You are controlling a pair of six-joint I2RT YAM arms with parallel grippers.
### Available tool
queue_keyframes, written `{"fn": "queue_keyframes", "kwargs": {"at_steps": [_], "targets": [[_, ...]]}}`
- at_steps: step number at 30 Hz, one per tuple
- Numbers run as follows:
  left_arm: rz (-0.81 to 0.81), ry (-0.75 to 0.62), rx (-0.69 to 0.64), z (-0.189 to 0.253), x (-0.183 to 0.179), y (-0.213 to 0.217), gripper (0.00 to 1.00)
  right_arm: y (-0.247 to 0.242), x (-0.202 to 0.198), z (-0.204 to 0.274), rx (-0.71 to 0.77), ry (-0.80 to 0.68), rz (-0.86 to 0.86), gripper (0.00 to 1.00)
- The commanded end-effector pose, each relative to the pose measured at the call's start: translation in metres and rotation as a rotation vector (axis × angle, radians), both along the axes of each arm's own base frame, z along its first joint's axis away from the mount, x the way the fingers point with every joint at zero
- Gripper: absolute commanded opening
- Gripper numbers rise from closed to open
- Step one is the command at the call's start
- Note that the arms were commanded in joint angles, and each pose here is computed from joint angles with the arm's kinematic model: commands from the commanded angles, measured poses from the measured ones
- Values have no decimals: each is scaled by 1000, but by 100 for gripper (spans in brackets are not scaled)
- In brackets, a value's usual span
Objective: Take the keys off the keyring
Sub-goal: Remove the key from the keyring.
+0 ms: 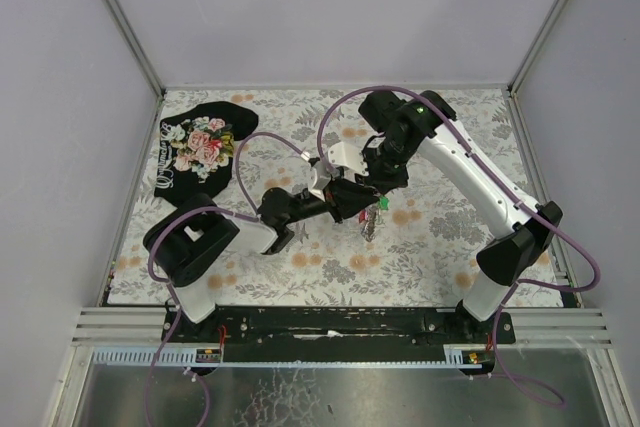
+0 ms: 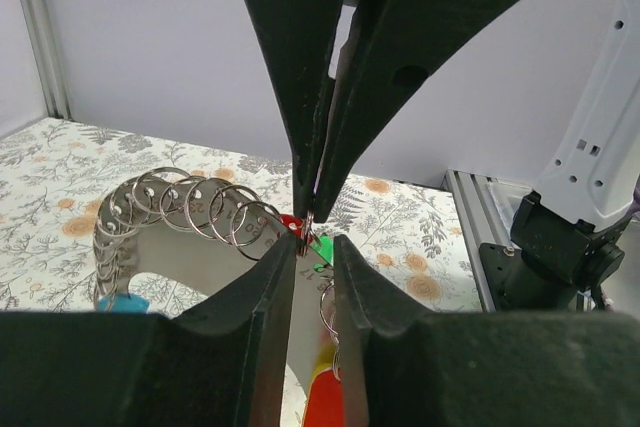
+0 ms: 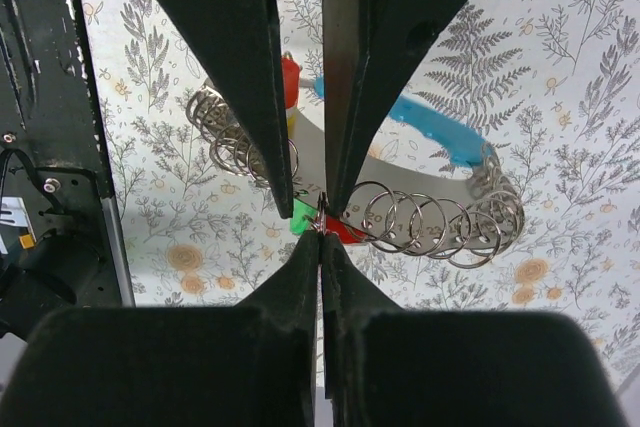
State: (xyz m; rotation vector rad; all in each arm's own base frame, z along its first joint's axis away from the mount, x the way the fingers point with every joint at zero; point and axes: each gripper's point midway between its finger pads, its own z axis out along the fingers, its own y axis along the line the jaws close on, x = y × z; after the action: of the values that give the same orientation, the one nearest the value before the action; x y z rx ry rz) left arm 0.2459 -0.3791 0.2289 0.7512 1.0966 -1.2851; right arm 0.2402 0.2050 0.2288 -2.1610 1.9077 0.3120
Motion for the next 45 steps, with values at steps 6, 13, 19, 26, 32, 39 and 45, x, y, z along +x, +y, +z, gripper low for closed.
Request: {"fn": "queue_keyframes", "kwargs": {"at_steps": [6,13,19,26,32,39,45], "targets": [[-54,-62,-51,18,-8,-5,13,6,-6,27,83,-48,19,0],[-70,-64,-49,18,-11,-6,0,10,-7,27,95,-35,21,0],[-20,-63,-63,23,-10,3,0,14,-10,31,157,-2,15,13],[9,-64,-111,44,-12,15,0,11,-10,49,347,84,-31,31],[34,-69,-150,60,-12,26,0,12,-12,77,586,128,-60,43],[61,-72,-209,84,-14,36,0,22,-16,94,851,125,-22,46],[80,-67,-265,103,-16,46,0,35,-23,100,976,159,42,45]]}}
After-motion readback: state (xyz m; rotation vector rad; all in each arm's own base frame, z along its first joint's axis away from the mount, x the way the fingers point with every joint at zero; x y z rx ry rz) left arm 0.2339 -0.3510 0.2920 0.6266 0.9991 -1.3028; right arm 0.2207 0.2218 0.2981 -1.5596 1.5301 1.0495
